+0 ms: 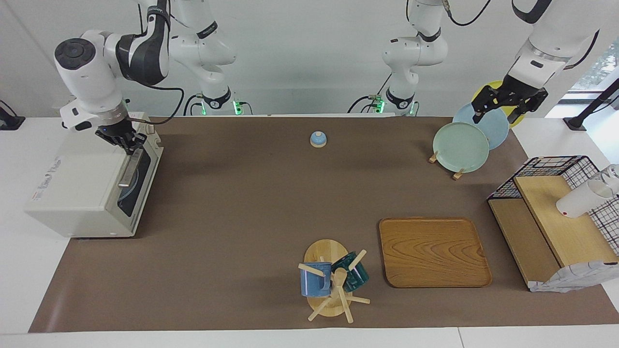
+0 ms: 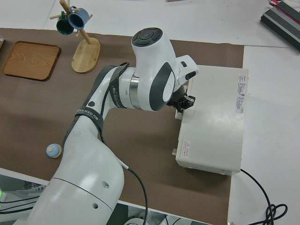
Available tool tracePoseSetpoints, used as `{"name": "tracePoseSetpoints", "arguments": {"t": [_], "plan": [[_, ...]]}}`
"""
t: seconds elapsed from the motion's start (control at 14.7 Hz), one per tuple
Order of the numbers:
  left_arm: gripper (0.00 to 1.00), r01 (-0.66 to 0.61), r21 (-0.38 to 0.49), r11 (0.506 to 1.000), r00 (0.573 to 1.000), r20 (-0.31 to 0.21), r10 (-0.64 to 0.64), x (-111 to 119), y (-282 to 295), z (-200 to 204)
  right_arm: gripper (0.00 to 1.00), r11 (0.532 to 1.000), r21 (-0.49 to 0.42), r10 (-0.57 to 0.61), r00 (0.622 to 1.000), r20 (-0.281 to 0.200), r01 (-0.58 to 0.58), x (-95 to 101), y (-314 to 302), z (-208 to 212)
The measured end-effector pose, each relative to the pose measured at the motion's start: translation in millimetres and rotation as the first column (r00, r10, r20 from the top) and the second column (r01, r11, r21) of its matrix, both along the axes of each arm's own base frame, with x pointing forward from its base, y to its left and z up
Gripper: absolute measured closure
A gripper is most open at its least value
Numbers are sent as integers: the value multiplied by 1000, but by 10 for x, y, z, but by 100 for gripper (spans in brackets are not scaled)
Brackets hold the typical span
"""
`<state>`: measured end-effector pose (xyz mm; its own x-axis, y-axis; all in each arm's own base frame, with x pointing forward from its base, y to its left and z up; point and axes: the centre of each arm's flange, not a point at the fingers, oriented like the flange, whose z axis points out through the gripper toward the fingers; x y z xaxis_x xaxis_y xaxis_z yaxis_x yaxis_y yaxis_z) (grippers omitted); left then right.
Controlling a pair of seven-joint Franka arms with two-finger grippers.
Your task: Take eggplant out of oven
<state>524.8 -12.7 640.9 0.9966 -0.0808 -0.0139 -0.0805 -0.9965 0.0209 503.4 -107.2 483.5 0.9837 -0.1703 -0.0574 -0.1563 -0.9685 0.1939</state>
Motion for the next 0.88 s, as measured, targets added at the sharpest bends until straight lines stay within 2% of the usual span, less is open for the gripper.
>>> {"name": "tracePoseSetpoints", "arguments": {"t": [0.54,0.88], "plan": [[0,8,0,1000,1000,0,-8,0,-43,-2,99,1000,0,6,1000,8,-6,11,24,-65],[0,8,0,1000,1000,0,-8,-1,-43,-6,99,999,2,51,998,23,-51,56,301,-225]]}}
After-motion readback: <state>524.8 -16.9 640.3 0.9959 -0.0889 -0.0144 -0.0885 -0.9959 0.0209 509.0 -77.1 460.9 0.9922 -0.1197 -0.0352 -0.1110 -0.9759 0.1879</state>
